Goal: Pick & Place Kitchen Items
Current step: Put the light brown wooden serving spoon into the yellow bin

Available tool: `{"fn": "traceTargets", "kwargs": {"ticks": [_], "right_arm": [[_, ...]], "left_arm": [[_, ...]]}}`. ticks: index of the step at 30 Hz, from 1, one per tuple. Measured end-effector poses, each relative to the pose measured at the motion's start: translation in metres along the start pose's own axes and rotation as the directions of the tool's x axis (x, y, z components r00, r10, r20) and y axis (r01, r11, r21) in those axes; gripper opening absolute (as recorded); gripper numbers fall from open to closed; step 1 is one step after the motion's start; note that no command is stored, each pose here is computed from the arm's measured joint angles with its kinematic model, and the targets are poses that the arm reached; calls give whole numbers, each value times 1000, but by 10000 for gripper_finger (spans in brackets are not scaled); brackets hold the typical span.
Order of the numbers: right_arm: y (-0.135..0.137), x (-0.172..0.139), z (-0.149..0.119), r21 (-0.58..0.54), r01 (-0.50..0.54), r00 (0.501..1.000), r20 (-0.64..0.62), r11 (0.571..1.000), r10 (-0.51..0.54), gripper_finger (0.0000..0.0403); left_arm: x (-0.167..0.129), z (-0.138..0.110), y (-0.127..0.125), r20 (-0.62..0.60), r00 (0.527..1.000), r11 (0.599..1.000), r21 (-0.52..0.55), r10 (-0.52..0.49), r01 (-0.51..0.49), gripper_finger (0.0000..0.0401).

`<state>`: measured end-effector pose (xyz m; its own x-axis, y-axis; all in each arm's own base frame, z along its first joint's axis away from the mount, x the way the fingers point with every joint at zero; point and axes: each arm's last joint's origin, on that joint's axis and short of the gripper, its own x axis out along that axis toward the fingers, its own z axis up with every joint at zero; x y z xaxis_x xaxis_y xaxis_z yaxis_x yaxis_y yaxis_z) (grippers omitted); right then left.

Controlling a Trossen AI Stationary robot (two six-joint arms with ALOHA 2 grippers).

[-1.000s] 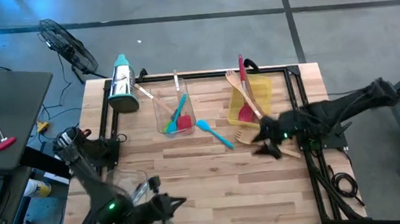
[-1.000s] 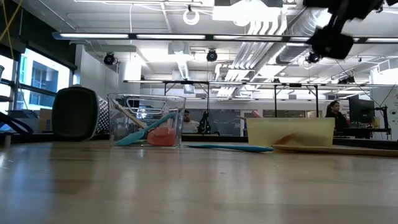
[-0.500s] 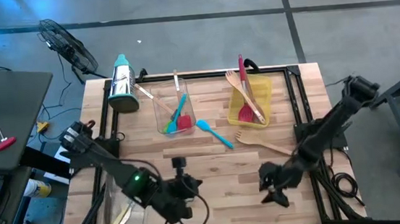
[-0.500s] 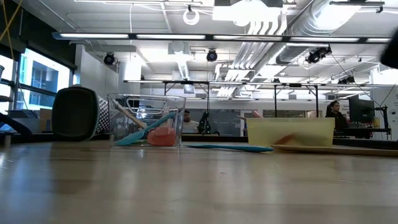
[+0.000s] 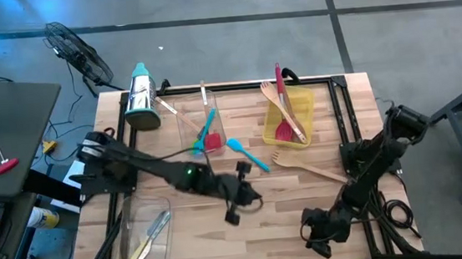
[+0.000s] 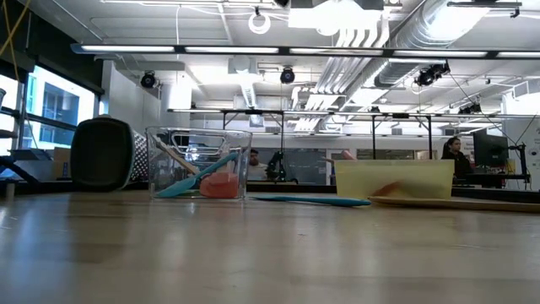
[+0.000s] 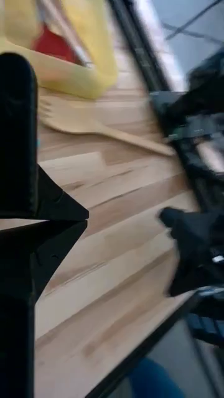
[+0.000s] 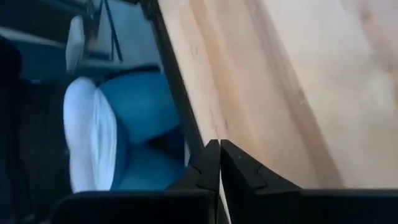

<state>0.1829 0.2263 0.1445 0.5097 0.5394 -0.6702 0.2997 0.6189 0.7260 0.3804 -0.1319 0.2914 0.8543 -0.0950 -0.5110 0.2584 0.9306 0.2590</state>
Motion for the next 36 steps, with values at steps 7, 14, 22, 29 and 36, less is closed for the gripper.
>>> {"fn": "traceTargets", "kwargs": {"ticks": [7,14,22,29,36], "right_arm": [[3,-2,-3,-6,-1,992,127,1000,2,3],[-4,-2,8,-20,72,969,237,997,-65,3],[-7,-4,30,-44,144,928,353,989,-120,3],[7,-27,50,-21,383,800,507,923,-320,3],[-3,-57,57,205,608,599,516,767,-613,3]], "left_arm": [[26,-53,60,219,976,989,-146,12,21,1],[45,-87,101,217,975,951,-307,43,26,1],[76,-96,99,194,981,962,-269,-1,54,1],[75,-100,111,188,982,964,-264,27,24,1],[74,-98,113,220,975,966,-257,18,40,1]]}}
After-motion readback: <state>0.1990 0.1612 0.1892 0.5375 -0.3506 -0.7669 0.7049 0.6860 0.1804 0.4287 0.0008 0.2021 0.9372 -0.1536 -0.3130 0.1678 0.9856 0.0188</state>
